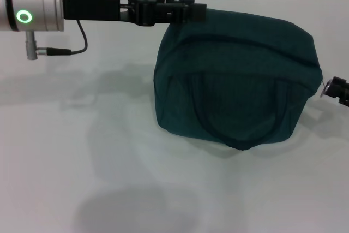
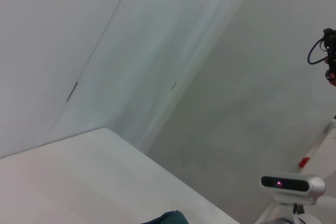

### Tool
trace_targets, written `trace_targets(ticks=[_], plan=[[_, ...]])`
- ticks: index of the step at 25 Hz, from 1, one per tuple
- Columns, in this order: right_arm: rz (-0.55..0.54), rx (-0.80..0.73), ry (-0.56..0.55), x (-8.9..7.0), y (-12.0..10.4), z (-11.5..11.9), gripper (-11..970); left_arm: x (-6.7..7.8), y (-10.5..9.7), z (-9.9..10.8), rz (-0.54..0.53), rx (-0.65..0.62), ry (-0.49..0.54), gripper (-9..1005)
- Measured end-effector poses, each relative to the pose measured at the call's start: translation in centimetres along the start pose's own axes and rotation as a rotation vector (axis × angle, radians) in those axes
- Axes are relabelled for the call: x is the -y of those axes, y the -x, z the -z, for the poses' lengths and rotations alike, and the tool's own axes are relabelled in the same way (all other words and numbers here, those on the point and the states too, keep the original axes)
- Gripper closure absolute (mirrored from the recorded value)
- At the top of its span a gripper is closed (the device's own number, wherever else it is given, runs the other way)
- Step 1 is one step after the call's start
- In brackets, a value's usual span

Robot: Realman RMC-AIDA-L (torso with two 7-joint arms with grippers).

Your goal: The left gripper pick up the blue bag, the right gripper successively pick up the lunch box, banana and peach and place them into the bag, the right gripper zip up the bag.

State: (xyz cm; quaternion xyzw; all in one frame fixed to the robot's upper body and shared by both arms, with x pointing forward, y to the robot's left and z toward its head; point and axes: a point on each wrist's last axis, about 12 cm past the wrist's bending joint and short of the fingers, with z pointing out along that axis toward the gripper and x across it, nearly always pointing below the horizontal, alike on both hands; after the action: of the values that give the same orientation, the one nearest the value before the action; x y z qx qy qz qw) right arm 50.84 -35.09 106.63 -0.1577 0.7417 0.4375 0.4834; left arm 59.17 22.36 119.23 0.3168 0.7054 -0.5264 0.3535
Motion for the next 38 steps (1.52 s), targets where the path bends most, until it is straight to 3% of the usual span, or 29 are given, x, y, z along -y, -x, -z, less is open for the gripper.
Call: trace_targets(ticks=[4,18,21,26,29,35,38], plan=[[0.0,0.015,-0.011,0.2,0.2,0.6,438,0.0,-0.2,0.1,0.003,0.0,0.003,452],[0.034,-0.015,-0.033,0.7,0.8,3.2,144,-0.3,-0.7,1.3,-0.009,0.031,0.025,411],[0.137,0.102,0.065,-0.7,1.8,3.4,73,-0.2,-1.0,1.6,-0.034,0.047,0.027,402],[0.315,0.336,0.232,-3.3,3.8,4.2,73,0.0,-2.2,2.8,-0.128,0.088,0.028,387],[0.369,0.371,0.302,-4.0,4.9,3.6,73,0.2,-3.2,3.6,-0.177,0.109,0.031,378],[0.386,0.281,0.471,-5.1,7.2,-0.4,73,0.8,-5.9,4.6,-0.266,0.147,0.036,360],[0.386,0.193,0.522,-5.3,8.3,-3.0,73,1.3,-7.9,5.2,-0.308,0.183,0.04,149]])
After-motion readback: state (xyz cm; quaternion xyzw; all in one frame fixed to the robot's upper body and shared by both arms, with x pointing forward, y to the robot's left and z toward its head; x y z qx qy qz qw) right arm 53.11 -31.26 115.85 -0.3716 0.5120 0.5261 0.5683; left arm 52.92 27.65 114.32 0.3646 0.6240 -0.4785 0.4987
